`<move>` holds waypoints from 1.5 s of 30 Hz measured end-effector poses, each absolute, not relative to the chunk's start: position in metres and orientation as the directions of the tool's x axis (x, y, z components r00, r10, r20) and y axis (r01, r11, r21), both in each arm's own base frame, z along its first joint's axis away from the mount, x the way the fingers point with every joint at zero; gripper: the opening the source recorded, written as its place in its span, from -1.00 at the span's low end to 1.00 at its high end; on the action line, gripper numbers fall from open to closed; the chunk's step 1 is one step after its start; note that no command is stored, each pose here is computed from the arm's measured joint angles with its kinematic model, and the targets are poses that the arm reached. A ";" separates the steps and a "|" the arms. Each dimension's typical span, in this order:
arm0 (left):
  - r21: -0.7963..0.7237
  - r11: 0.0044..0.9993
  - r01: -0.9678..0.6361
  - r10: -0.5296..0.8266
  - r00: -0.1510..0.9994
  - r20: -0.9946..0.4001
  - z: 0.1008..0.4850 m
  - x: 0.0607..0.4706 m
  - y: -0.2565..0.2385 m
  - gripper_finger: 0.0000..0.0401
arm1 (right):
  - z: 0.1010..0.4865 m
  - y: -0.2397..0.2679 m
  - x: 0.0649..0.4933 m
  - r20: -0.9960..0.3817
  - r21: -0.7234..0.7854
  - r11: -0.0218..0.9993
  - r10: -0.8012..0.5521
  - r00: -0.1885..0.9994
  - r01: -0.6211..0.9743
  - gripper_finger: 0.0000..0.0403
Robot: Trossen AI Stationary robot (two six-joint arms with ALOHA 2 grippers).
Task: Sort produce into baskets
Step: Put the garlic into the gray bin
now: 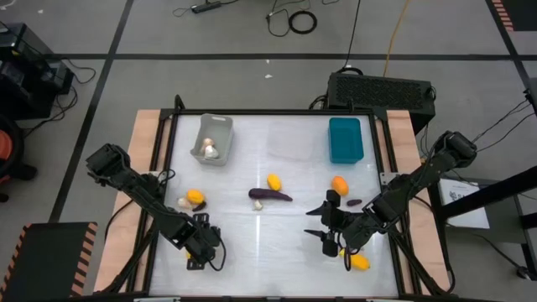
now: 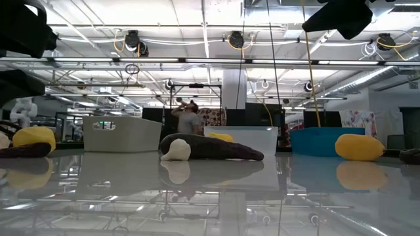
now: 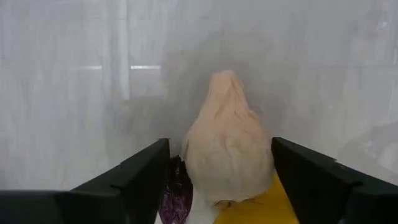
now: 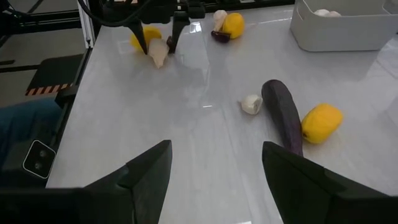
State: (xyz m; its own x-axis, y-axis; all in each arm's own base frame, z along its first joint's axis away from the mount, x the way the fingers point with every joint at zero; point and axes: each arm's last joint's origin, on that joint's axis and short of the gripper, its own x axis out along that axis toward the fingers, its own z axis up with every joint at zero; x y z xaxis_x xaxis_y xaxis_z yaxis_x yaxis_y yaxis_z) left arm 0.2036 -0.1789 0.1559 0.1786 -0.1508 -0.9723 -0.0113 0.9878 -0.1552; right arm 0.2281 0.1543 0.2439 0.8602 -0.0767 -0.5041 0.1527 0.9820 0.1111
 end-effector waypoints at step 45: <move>0.289 0.863 -0.415 0.448 0.363 -0.817 0.285 0.230 0.043 -0.22 | 0.244 0.140 0.237 -0.503 0.106 0.972 -0.132 0.854 0.212 0.20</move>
